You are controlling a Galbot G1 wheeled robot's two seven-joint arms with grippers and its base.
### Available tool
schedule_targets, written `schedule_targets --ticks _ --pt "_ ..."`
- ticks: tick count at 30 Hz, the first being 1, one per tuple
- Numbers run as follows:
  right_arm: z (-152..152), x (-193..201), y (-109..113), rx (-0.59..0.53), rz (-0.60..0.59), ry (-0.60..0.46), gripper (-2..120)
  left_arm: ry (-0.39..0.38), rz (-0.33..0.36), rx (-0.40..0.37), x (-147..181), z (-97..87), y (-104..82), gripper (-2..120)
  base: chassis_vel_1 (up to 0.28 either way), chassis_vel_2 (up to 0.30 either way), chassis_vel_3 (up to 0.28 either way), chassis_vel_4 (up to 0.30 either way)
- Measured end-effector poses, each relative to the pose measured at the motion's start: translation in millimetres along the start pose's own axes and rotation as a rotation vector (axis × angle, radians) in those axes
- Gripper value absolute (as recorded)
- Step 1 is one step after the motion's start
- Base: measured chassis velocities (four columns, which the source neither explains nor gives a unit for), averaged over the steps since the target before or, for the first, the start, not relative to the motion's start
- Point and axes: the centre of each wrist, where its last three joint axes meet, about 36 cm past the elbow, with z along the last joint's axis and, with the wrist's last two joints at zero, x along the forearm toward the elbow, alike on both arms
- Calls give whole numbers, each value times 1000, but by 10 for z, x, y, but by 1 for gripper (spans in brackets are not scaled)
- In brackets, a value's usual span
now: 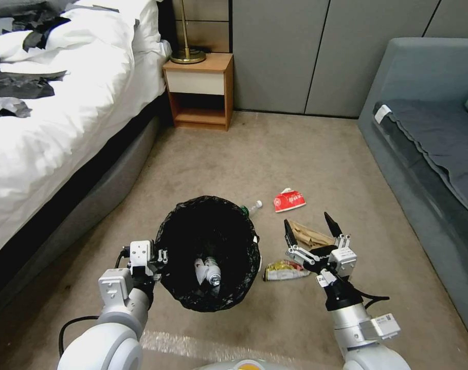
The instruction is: Pick up the trash bin, then pick up the garbage from the floor and place it into the trash bin.
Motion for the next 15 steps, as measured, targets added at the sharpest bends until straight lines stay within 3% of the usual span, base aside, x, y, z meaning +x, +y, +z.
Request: schedule_targets --ticks 8,12,15 --pt "45 -10 -83 38 -42 -39 100 2 -3 0 17 3 -2 0 -44 53 57 -67" --pt "110 -99 -283 115 -83 -61 100 2 -4 0 22 2 -3 0 0 0 0 0" --pt "239 -308 -765 259 -214 -31 100 -1 -7 -5 17 -4 7 0 0 0 0 0"
